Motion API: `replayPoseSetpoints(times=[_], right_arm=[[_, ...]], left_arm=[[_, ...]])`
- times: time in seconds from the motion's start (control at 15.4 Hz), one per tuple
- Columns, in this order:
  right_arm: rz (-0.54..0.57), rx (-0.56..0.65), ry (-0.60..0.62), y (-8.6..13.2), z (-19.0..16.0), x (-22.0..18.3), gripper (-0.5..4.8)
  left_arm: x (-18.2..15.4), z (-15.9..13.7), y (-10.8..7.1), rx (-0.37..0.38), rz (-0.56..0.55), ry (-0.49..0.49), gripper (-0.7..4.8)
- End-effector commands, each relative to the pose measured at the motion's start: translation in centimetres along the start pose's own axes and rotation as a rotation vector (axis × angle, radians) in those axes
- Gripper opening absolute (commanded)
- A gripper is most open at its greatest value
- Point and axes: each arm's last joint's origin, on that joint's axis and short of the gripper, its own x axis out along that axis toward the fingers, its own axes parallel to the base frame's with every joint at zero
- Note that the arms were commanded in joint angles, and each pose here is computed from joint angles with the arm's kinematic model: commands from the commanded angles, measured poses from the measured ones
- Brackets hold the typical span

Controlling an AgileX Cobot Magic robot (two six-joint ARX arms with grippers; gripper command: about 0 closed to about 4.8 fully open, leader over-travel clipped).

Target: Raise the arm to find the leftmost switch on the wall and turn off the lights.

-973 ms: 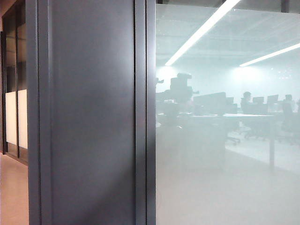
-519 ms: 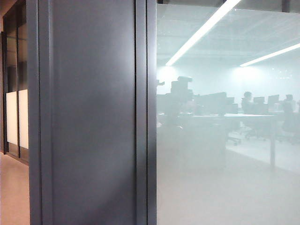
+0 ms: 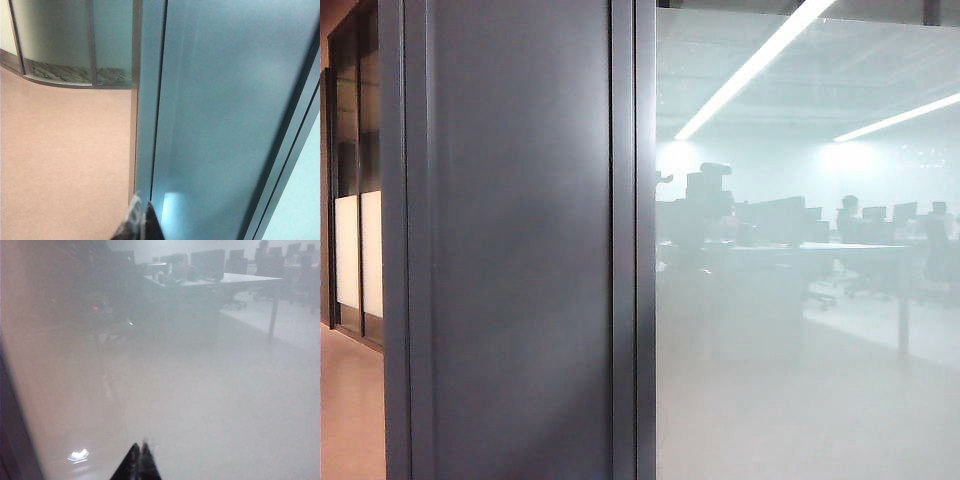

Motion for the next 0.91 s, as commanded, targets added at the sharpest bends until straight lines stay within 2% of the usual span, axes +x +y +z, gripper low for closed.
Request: replayPoseSetpoints(times=[0.06, 0.91], right_arm=[[0.023, 0.0, -0.013, 0.25, 0.15, -0.02, -0.01], [0.031, 0.005, -0.013, 0.43, 0.15, -0.03, -0.01]], left_arm=[[-0.02, 0.18, 0.0, 0.004, -0.002, -0.014, -0.05], [-0.02, 0.18, 0.0, 0.005, -0.002, -0.014, -0.05]])
